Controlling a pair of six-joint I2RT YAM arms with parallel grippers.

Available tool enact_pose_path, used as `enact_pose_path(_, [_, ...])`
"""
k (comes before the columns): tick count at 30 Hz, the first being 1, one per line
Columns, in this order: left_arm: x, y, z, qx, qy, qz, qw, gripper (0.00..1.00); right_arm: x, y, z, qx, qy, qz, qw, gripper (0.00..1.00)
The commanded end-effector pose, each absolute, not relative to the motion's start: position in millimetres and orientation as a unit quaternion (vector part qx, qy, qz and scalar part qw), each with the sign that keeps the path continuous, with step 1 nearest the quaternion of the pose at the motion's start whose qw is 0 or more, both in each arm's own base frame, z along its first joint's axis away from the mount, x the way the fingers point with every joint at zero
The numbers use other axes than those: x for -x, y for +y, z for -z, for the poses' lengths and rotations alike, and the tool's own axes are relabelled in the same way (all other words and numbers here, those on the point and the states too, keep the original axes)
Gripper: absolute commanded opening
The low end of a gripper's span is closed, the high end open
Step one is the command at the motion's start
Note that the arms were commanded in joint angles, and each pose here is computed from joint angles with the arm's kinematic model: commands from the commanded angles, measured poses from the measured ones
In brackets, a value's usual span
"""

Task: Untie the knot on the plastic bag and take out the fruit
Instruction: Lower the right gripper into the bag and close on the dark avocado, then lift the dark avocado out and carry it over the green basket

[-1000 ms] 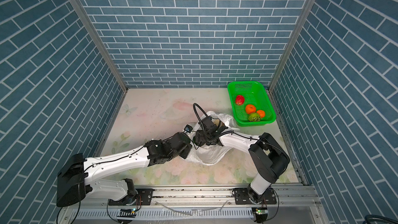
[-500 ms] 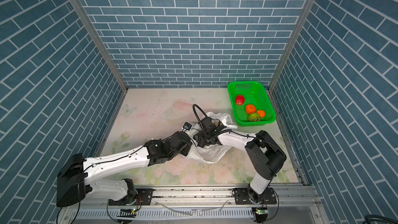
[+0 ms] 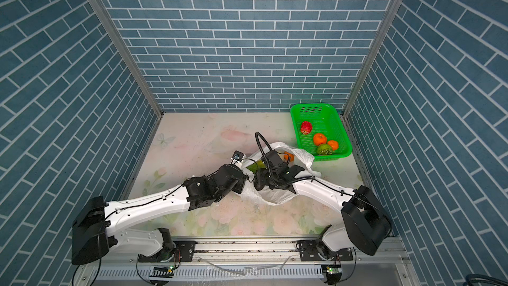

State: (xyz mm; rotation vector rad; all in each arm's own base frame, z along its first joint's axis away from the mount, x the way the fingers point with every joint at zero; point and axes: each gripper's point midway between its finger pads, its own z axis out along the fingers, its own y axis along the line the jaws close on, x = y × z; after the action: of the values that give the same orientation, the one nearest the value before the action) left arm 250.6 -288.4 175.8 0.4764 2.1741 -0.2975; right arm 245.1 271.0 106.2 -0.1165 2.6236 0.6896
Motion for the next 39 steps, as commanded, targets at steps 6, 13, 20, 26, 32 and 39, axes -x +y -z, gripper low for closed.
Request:
enact_pose_path(6, [-261, -297, -189, -0.193, 0.865, 0.124, 0.447, 0.0, -224, 265, -142, 0.067, 0.939, -0.273, 0.2, 0.47])
enact_pose_path(13, [-265, -303, -187, -0.196, 0.866, 0.124, 0.444, 0.0, -209, 262, -168, 0.084, 0.936, -0.28, 0.194, 0.47])
enact_pose_path(20, [-270, -303, -182, -0.197, 0.869, 0.12, 0.439, 0.0, -199, 251, -187, 0.101, 0.937, -0.266, 0.201, 0.47])
enact_pose_path(26, [-275, -304, -181, -0.197, 0.87, 0.119, 0.437, 0.0, -194, 244, -198, 0.104, 0.937, -0.261, 0.209, 0.47])
enact_pose_path(32, [-277, -309, -177, -0.202, 0.871, 0.12, 0.431, 0.0, -198, 237, -207, 0.111, 0.936, -0.242, 0.232, 0.46])
enact_pose_path(39, [-280, -313, -173, -0.207, 0.875, 0.118, 0.423, 0.0, -197, 242, -225, 0.128, 0.93, -0.241, 0.245, 0.46])
